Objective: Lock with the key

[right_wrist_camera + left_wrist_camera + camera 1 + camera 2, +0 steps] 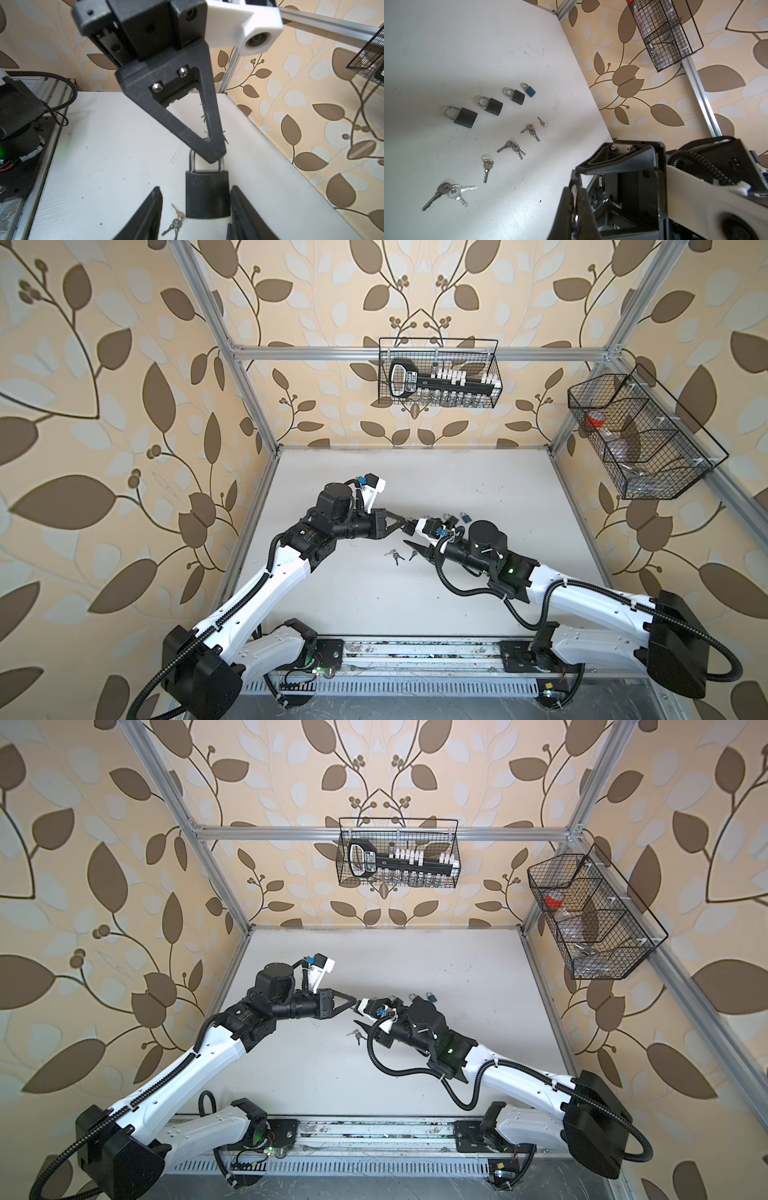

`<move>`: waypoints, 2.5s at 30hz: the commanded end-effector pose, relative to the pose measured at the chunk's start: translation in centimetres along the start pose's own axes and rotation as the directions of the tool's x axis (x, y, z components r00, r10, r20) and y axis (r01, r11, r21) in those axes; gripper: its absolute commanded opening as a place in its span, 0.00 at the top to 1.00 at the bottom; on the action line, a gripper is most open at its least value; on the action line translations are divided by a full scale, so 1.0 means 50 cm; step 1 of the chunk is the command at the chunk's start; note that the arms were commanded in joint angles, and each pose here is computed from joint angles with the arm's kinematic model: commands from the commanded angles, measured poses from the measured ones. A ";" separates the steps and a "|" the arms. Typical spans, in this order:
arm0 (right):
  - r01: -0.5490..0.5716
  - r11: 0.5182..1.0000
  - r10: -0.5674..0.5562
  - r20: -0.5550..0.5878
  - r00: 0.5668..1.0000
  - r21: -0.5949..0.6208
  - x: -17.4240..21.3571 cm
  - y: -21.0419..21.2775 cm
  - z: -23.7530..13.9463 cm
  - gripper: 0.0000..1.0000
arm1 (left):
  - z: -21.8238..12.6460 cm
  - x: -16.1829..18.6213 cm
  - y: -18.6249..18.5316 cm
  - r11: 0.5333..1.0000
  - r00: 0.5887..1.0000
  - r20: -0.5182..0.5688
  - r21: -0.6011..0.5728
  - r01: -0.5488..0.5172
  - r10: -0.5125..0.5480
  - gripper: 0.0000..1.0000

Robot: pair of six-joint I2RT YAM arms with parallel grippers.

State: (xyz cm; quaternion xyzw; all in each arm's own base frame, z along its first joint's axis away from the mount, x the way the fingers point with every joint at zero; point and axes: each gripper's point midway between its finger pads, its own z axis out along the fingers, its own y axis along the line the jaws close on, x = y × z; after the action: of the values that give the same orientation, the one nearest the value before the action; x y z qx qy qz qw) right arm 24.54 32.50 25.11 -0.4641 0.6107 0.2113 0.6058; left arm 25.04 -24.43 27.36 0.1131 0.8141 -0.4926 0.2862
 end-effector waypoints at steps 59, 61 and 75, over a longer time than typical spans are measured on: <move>-0.230 0.973 0.163 -0.764 0.624 0.020 0.431 -0.078 0.268 0.91 | -0.240 -0.013 0.279 0.819 0.876 0.432 -0.409 0.403 -0.215 0.01; -0.232 0.973 0.161 -0.767 0.621 0.017 0.437 -0.081 0.275 0.90 | -0.240 -0.013 0.279 0.819 0.876 0.432 -0.410 0.401 -0.213 0.01; -0.222 0.975 0.144 -0.802 0.580 0.014 0.468 -0.101 0.309 0.85 | -0.239 -0.011 0.279 0.820 0.881 0.423 -0.413 0.396 -0.213 0.01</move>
State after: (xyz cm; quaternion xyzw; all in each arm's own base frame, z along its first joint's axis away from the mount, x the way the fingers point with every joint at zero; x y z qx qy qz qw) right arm 40.77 35.65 2.37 -0.4615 0.8518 0.0794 0.2346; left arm 27.80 -7.47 21.40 -0.1879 0.8550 -0.3239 0.3588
